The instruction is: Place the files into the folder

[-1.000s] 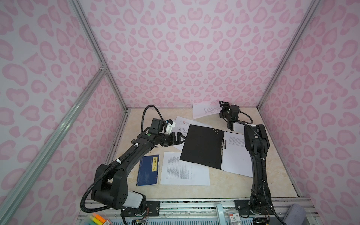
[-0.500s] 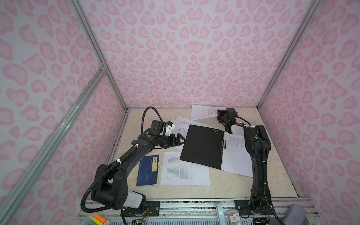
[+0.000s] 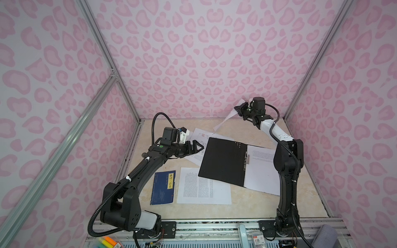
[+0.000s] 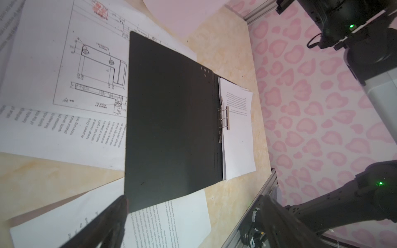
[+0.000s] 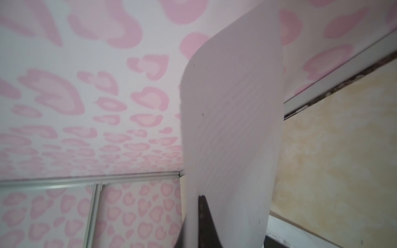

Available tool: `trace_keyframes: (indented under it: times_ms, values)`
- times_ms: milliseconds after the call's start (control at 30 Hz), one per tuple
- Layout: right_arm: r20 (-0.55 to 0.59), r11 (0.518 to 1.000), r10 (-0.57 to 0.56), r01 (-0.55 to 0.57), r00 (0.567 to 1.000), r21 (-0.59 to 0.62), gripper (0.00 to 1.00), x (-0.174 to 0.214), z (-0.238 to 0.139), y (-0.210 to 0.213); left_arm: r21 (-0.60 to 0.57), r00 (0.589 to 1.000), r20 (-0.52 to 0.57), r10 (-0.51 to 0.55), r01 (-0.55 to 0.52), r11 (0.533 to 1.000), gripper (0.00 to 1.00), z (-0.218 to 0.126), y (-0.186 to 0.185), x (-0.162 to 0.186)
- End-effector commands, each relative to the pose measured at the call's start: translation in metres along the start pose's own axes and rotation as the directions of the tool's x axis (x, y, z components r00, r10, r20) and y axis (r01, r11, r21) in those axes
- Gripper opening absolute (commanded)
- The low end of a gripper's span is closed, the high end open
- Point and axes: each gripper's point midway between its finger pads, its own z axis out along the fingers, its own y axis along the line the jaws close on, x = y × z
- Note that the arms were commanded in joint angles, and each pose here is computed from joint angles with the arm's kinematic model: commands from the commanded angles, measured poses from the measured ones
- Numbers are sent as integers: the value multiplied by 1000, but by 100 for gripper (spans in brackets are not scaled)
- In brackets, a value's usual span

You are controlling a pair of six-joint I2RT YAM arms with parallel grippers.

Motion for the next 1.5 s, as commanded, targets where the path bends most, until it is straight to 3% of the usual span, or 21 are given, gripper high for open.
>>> trace_keyframes:
  times_ms: [0, 133, 267, 400, 500, 533, 667, 767, 833, 1100, 1267, 1333, 1467]
  values:
    - [-365, 984, -158, 177, 918, 18, 0, 79, -23, -2, 14, 998, 67, -14, 13, 1000, 98, -3, -4, -26]
    - [-493, 964, -264, 236, 829, -121, 0, 123, -53, 35, 20, 993, 114, -42, 40, 999, 98, -5, -3, -47]
    - [-537, 947, -320, 276, 781, -163, 0, 150, -86, 43, 25, 996, 83, -36, 34, 999, 98, 3, -3, -49]
    - [-525, 964, -263, 244, 809, -105, 0, 145, -115, 21, 38, 1000, -12, -13, 14, 999, 98, 22, -8, -31]
    - [-469, 979, -175, 104, 865, -174, 0, 136, -127, 22, 21, 1000, -22, -6, 6, 1000, 98, 28, -6, -23]
    - [-460, 977, -181, 106, 869, -184, 0, 138, -131, 23, 10, 1000, -22, -8, 8, 1000, 98, 28, -3, -22]
    - [-501, 982, -181, 128, 846, -138, 0, 156, -147, 12, 0, 999, -35, 7, -7, 1000, 98, 31, -1, -16]
    - [-474, 988, -147, 105, 868, -114, 0, 148, -159, 5, 2, 997, -68, 27, -27, 1000, 98, 36, -5, -11]
    - [-431, 982, -163, 105, 887, -154, 0, 141, -168, 25, 3, 997, -69, 28, -28, 1000, 98, 39, -6, -12]
    - [-453, 973, -195, 113, 870, -202, 0, 169, -184, 63, 28, 995, -95, 41, -39, 999, 98, 55, -19, -16]
    - [-505, 992, -99, 126, 857, 20, 0, 181, -190, -22, 31, 991, -122, 56, -52, 998, 98, 64, -24, -9]
    - [-509, 976, -76, 170, 857, 140, 0, 177, -196, -58, 27, 986, -153, 59, -55, 998, 98, 71, -23, 0]
    - [-516, 936, -76, 239, 853, 257, 0, 168, -201, -104, 39, 970, -231, 70, -63, 997, 98, 90, -28, 26]
